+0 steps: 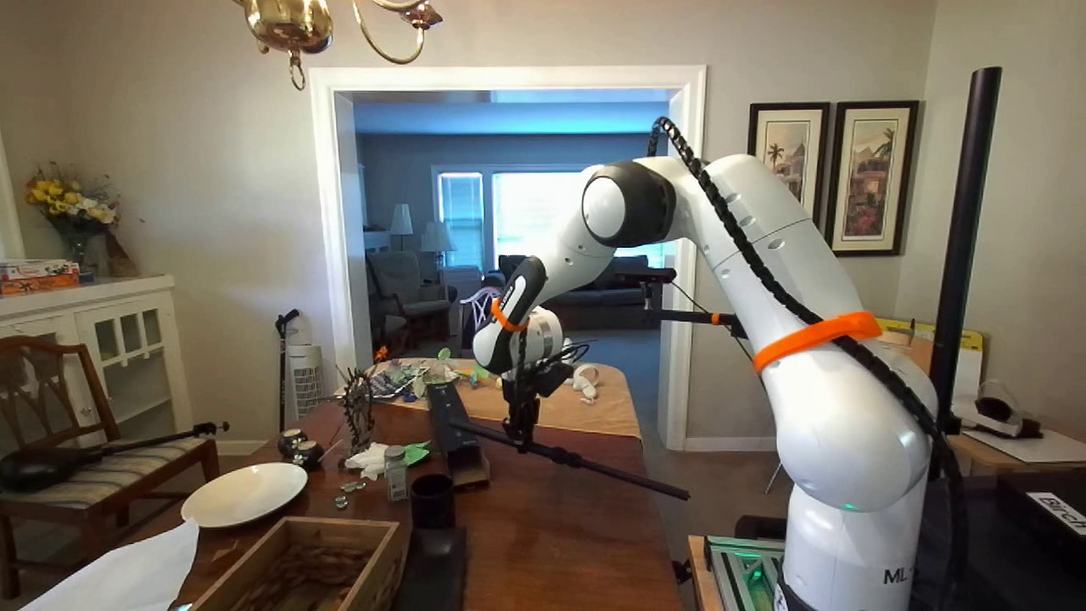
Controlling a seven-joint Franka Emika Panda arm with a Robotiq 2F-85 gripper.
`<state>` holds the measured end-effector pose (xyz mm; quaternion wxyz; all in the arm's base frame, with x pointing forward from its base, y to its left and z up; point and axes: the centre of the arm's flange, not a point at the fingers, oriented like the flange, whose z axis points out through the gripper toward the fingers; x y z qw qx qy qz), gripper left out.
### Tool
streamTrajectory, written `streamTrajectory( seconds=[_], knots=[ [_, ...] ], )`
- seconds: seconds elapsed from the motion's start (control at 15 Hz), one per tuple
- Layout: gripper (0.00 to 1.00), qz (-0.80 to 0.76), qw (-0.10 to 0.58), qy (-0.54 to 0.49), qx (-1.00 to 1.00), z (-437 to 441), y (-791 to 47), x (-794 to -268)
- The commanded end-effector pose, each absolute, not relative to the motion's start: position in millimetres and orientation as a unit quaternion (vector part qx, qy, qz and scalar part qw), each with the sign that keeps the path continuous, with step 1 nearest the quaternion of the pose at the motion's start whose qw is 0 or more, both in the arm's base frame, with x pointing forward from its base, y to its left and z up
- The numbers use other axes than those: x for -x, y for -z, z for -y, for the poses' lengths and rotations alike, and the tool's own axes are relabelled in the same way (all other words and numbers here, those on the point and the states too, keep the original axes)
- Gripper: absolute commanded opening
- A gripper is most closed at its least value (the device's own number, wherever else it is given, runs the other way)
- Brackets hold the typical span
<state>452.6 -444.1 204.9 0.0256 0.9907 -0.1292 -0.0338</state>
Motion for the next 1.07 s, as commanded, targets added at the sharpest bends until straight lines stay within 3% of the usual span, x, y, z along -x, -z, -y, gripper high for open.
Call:
streamTrajectory(
  seconds=[0.0,1.0],
  knots=[
    [0.07,0.198,0.024,0.027,-0.98,445.2,-203.2,-473.9],
    [0.07,0.243,0.015,0.045,-0.969,479.9,-197.6,-553.4]
  ],
)
